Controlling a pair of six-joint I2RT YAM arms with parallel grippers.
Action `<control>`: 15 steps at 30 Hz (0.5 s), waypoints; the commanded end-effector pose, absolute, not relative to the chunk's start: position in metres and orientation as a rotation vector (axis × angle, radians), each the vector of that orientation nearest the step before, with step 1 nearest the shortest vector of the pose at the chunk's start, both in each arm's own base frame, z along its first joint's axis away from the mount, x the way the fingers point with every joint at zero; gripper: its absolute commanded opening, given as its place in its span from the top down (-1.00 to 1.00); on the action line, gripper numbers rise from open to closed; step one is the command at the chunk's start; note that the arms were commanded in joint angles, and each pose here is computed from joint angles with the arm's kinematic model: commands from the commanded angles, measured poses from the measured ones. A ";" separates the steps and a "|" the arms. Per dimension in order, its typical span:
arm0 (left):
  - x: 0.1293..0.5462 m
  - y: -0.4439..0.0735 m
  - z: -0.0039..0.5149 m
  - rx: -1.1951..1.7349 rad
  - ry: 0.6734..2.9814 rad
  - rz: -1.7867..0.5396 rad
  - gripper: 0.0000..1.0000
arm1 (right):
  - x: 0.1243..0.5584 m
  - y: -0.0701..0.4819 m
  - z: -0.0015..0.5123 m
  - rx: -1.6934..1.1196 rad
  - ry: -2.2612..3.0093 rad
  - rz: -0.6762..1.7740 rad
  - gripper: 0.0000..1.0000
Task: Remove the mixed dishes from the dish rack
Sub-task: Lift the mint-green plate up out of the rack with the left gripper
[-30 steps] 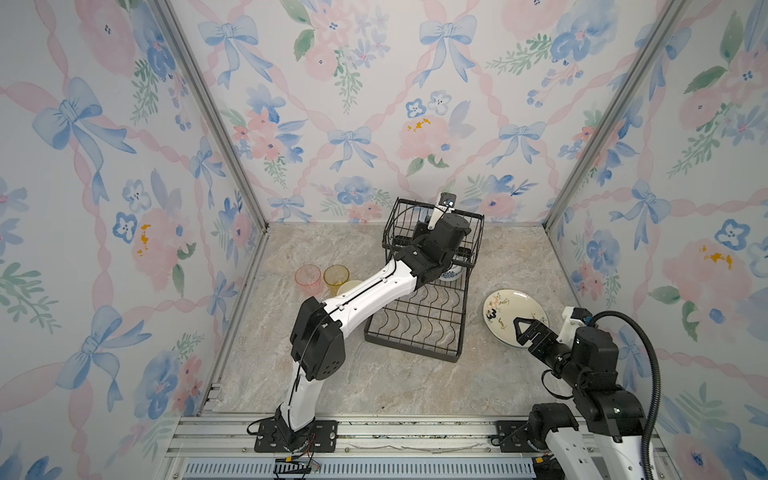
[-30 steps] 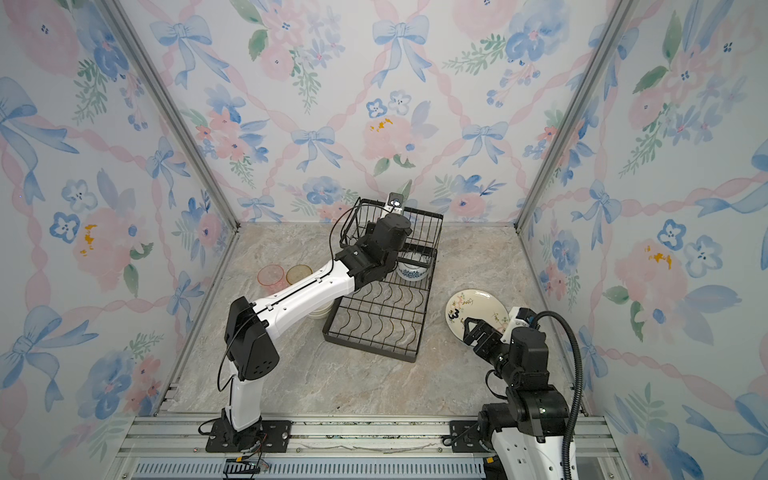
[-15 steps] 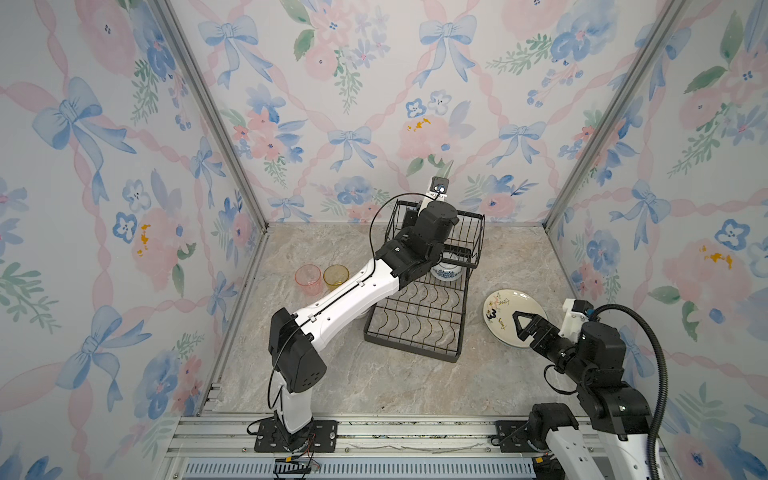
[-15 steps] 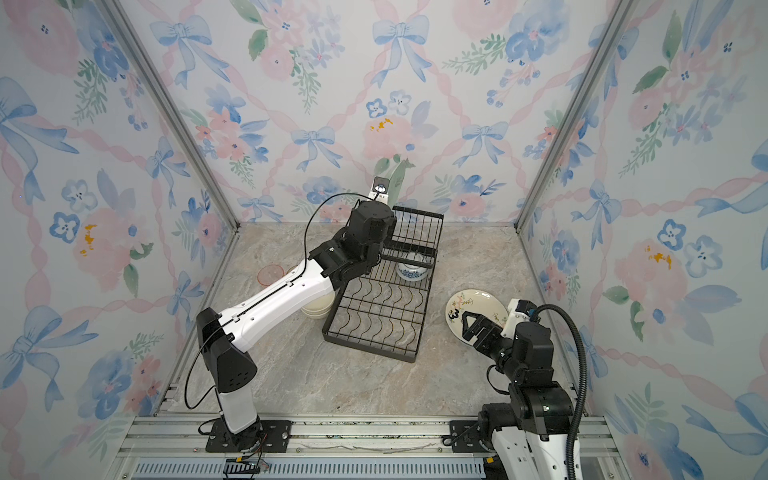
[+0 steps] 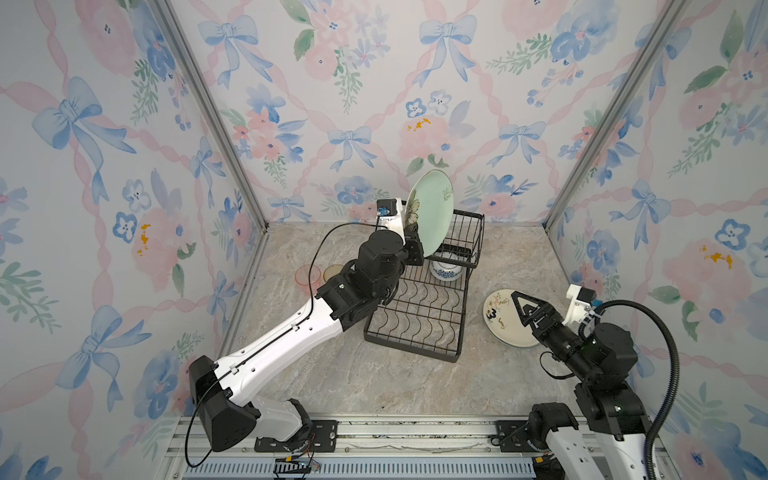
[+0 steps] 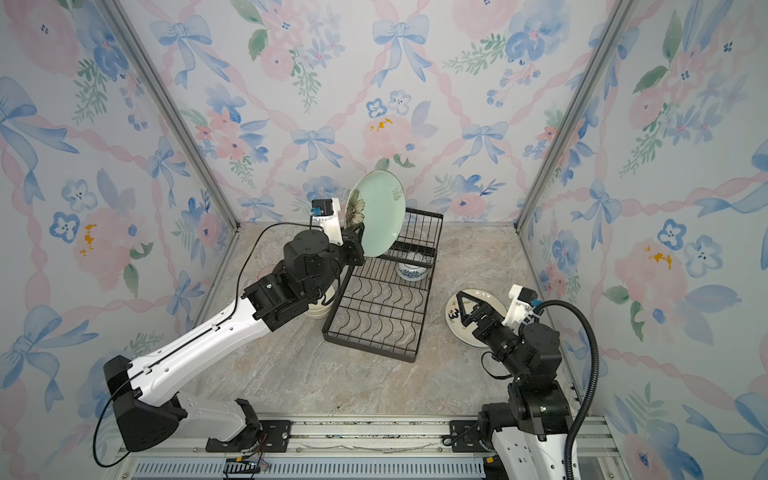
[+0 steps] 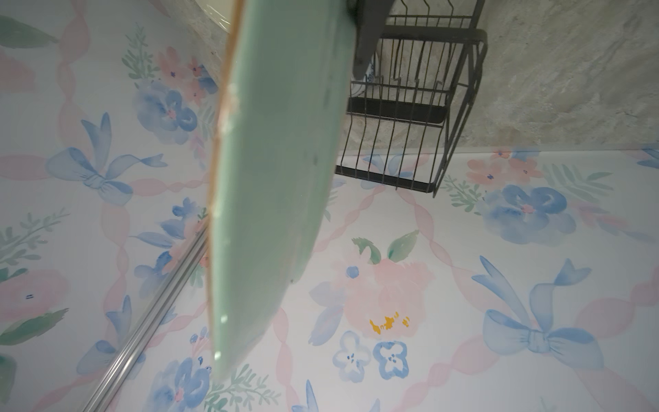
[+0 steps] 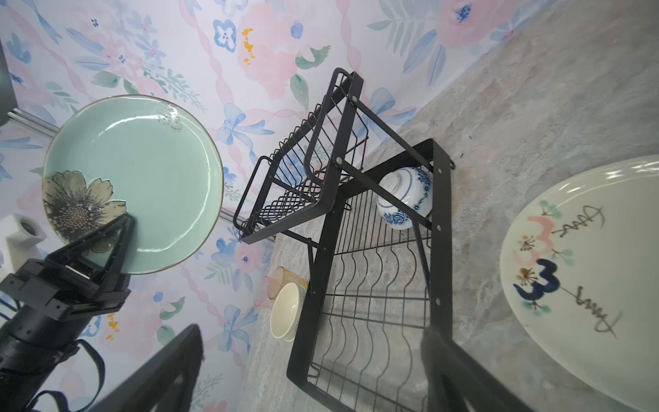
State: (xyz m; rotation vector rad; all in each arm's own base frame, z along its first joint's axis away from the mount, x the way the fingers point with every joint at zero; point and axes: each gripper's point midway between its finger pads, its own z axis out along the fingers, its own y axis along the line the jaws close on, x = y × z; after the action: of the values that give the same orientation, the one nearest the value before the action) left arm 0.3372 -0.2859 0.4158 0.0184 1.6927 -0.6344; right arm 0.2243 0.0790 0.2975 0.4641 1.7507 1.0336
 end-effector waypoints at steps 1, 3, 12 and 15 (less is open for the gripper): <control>0.317 -0.306 0.464 -0.040 1.527 -1.054 1.00 | 0.221 0.086 0.326 0.435 1.623 1.132 -0.94; 0.312 -0.315 0.461 -0.031 1.522 -1.147 1.00 | 0.219 0.087 0.330 0.416 1.604 1.135 -0.94; 0.291 -0.350 0.458 0.017 1.484 -1.494 1.00 | 0.220 0.095 0.346 0.374 1.542 1.206 -0.94; 0.288 -0.357 0.453 0.023 1.483 -1.561 1.00 | 0.226 0.099 0.343 0.370 1.569 1.205 -0.94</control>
State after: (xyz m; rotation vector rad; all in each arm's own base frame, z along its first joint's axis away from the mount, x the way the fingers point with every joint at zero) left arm 0.3063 -0.3575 0.3839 0.0102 1.7393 -1.3103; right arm 0.2229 0.0952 0.3365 0.3891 1.5866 1.1852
